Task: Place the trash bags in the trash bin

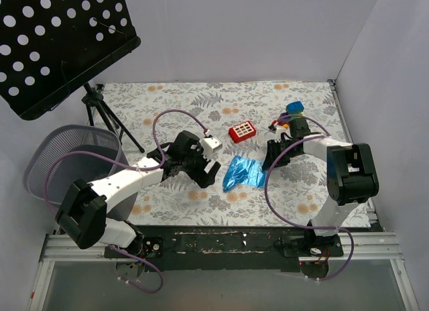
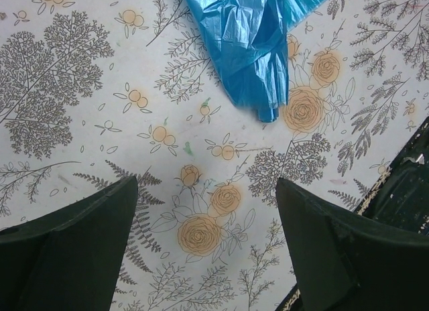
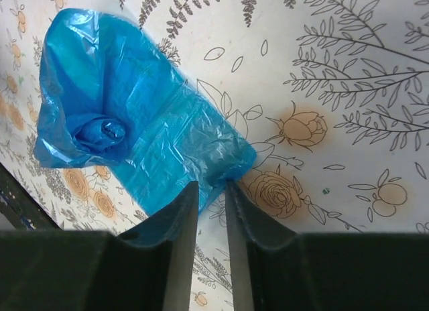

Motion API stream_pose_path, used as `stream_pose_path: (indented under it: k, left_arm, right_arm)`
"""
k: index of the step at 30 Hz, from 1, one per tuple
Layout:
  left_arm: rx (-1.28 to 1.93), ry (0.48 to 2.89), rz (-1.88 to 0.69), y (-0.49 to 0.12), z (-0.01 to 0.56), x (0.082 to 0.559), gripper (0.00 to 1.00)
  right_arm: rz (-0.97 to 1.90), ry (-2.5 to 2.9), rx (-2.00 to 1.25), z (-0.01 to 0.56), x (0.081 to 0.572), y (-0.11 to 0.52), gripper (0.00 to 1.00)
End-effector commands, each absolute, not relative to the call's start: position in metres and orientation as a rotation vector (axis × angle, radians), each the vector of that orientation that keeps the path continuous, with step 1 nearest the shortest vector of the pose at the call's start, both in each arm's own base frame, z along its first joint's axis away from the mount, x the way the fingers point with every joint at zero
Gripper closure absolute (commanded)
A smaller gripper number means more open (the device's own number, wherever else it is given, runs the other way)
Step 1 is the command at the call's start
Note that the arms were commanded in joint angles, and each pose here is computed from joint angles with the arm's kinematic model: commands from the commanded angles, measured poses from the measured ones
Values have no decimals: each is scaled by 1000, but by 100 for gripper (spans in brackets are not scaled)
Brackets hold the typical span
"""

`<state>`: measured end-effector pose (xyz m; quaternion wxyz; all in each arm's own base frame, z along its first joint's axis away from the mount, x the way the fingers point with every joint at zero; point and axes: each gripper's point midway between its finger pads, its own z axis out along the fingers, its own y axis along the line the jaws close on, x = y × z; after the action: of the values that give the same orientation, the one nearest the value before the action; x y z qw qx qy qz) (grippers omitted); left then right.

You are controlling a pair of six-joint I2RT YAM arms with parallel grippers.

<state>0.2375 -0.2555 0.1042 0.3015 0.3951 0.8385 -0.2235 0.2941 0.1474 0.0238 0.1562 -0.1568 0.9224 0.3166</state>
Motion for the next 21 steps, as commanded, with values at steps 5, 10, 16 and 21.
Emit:
stream_pose_path:
  k: [5,10,16,21]
  left_arm:
    - [1007,2167,-624,-269,118,253,15]
    - [978,2117,-658,-278,130,260,14]
    - [954,2116,-718,-286,129,259,12]
    - [950,2113,-734,-290,125,261,12]
  right_arm:
    - [752,2677,-581,7,280,139,99]
    - [909,2427,-770,91,290,166,99]
    - [997,2229,-843,169,278,187,99]
    - [982,2164,-806,205,273,191,99]
